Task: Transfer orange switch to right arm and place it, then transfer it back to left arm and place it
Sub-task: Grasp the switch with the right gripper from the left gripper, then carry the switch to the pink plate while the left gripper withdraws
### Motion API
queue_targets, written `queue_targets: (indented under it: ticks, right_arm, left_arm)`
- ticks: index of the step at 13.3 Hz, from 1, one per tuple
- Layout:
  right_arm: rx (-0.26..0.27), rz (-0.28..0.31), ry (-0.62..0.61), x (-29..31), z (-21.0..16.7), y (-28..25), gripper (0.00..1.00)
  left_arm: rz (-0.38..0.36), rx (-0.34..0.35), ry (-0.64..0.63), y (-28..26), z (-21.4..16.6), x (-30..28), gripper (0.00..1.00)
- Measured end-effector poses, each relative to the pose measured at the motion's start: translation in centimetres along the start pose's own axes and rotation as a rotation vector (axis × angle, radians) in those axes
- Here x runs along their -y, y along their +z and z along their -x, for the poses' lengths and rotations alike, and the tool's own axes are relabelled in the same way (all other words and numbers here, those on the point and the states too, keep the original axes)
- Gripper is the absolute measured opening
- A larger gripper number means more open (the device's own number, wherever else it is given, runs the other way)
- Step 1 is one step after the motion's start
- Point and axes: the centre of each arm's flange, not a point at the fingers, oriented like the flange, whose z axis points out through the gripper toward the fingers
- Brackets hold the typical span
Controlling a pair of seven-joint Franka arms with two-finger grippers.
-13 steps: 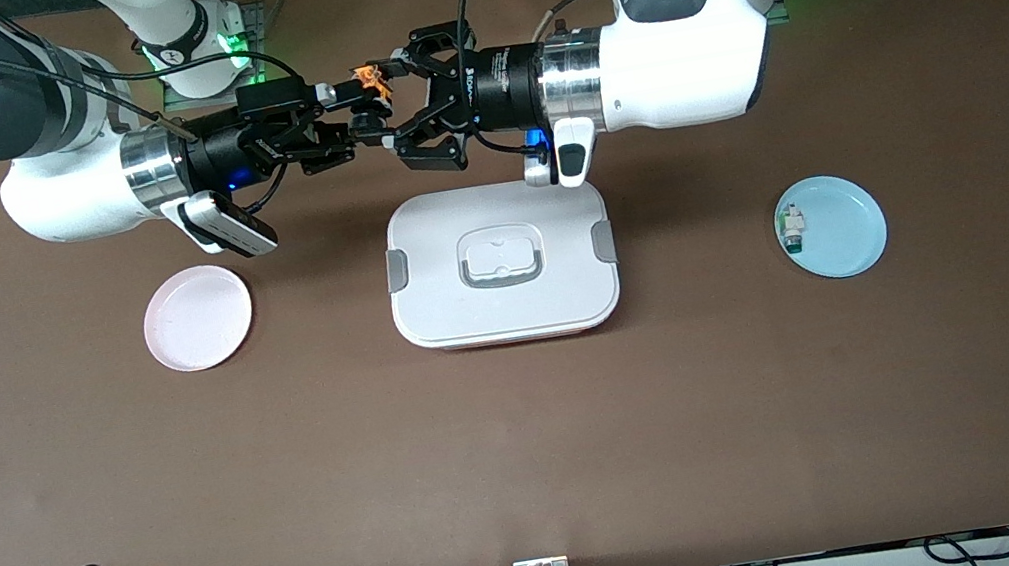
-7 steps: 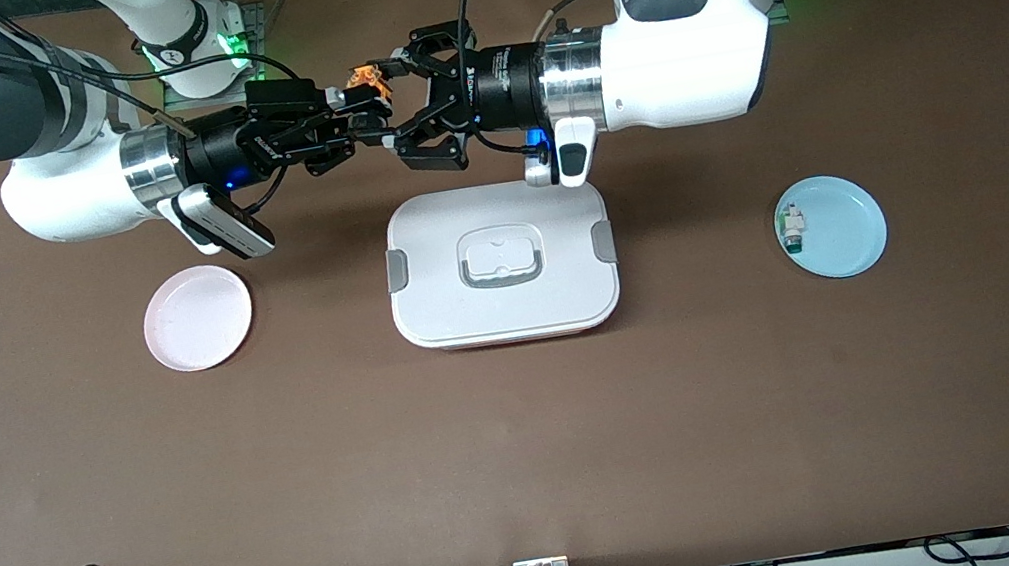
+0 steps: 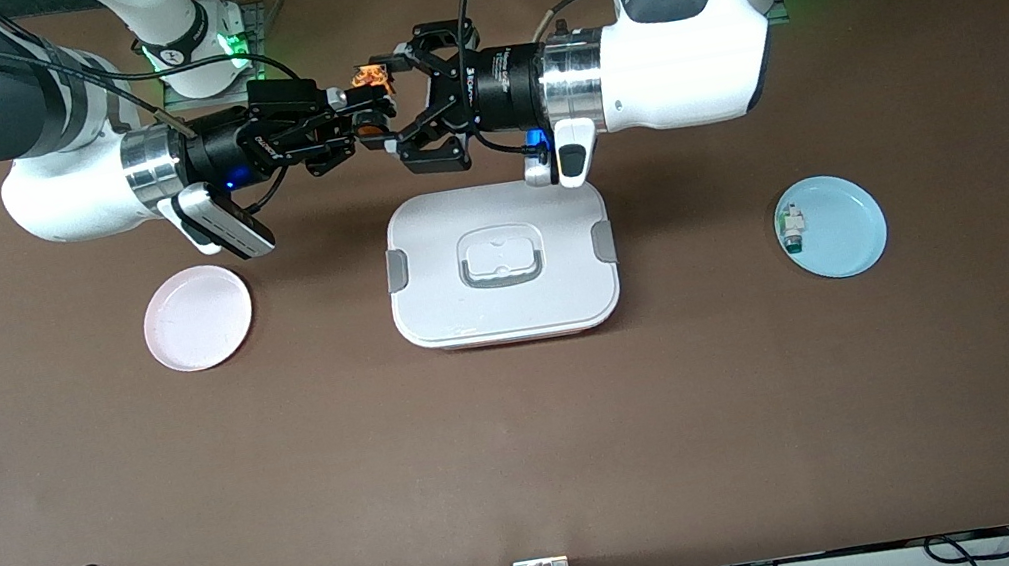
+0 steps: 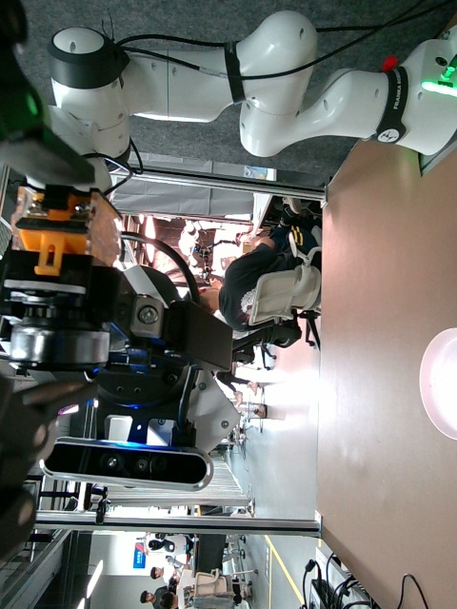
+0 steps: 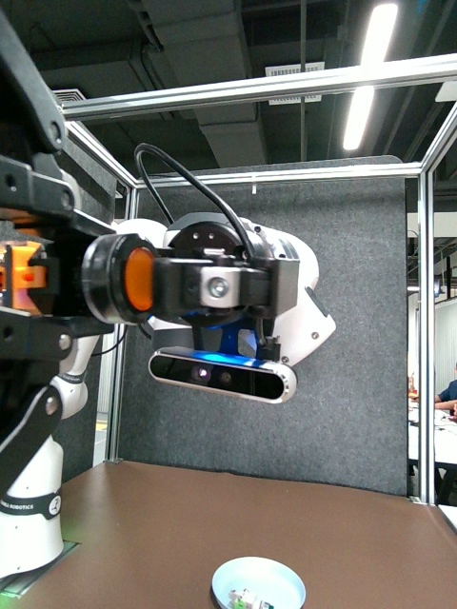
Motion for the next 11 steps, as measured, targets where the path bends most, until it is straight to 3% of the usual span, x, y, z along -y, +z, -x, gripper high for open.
queue_targets:
  ticks: [6, 11]
  right_arm:
    - [-0.002, 0.004, -0.017, -0.1, 0.0, 0.0, 0.34]
    - [-0.013, 0.049, -0.043, -0.4, -0.4, -1.2, 0.34]
  left_arm:
    - [-0.001, 0.000, -0.005, 0.0, -0.1, 0.0, 1.00]
    - [-0.001, 0.000, -0.007, 0.0, -0.1, -0.1, 1.00]
